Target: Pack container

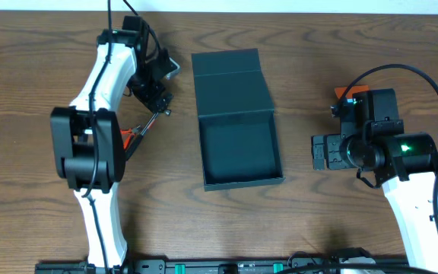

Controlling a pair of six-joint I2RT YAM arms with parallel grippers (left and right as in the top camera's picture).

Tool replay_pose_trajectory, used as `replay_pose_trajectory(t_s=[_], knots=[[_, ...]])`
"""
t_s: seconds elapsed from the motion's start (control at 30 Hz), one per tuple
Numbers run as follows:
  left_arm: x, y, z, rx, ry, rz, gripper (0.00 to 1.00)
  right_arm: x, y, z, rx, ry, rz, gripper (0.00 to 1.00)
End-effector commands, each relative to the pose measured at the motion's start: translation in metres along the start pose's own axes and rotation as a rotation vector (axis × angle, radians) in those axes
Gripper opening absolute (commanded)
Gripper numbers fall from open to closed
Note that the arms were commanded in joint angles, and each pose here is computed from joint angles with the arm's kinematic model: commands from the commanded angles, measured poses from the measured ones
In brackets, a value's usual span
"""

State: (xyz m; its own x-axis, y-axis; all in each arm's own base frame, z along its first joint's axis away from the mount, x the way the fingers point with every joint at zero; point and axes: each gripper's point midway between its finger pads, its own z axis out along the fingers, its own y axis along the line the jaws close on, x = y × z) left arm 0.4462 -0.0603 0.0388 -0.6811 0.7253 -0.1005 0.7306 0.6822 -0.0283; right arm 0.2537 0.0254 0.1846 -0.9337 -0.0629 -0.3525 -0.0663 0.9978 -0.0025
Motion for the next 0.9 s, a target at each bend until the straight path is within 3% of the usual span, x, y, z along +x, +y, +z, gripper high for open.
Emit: replay_pose_trajectory(t_s=[0.0, 0.87], knots=[[0.005, -0.001, 0.015, 0.02, 0.03, 0.032, 0.98, -0.003, -0.003, -0.003, 0.01, -0.008, 0.025, 0.99], [0.012, -0.004, 0.038, 0.047, 0.056, 0.056, 0.99, -0.003, -0.008, -0.004, 0.04, -0.007, 0.024, 0.99]])
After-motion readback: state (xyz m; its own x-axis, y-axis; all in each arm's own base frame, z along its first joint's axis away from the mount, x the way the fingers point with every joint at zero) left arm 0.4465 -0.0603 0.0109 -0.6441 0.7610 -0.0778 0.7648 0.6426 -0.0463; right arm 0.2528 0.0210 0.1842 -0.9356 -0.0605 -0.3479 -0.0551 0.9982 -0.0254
